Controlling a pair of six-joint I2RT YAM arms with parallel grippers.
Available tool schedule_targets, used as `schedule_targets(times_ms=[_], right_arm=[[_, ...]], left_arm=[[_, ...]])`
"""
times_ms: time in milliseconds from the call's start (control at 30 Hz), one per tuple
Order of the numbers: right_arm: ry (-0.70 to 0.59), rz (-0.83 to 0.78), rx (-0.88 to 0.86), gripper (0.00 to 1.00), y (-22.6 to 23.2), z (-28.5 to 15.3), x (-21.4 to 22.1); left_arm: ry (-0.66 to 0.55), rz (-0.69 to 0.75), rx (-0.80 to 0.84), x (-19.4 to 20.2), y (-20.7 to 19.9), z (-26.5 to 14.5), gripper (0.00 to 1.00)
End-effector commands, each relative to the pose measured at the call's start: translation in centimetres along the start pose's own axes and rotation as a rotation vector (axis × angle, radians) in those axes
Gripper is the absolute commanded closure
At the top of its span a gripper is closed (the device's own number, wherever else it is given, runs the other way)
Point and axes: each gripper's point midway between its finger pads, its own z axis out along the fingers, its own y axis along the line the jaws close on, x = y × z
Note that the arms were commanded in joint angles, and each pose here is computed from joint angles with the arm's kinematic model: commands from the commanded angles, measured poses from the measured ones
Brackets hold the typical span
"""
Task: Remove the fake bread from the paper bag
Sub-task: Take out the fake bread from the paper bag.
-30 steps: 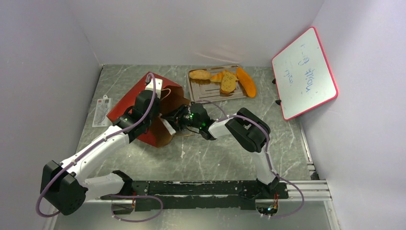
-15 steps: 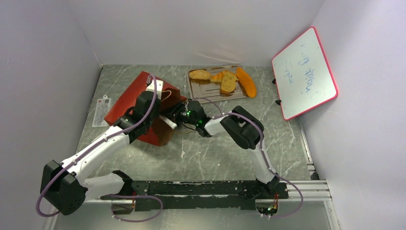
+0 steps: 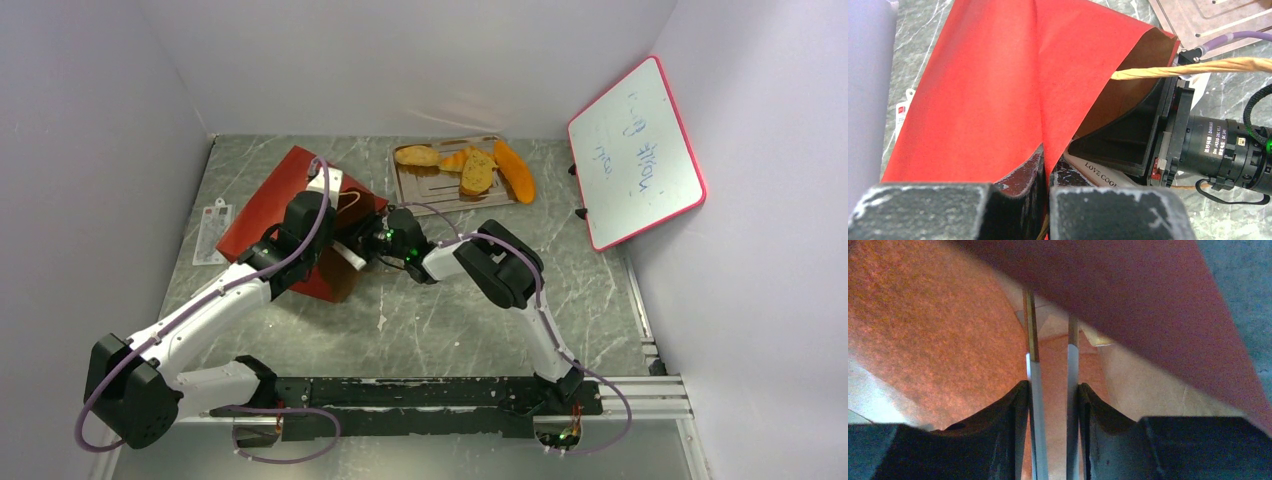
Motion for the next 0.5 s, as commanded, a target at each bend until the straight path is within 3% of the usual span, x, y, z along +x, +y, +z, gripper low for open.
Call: schedule_targets(times_ms=[0, 67, 467], right_arm=[[-0.005, -0.013, -0.045, 0.94, 1.4, -0.4, 0.1], [-0.011, -0.024, -0.047, 1.0, 1.8, -1.0, 0.2], [-0.049, -0.093, -0.048, 1.0, 3.3, -5.4, 0.8]], left_arm=[[-0.058, -0.036, 0.012, -1.7, -0.5, -0.4, 0.93], [-0.059, -0.038, -0.025, -1.8, 0.1, -0.5, 0.93], [-0.024, -0.035, -0.171, -1.4, 2.0, 0.7, 0.93]])
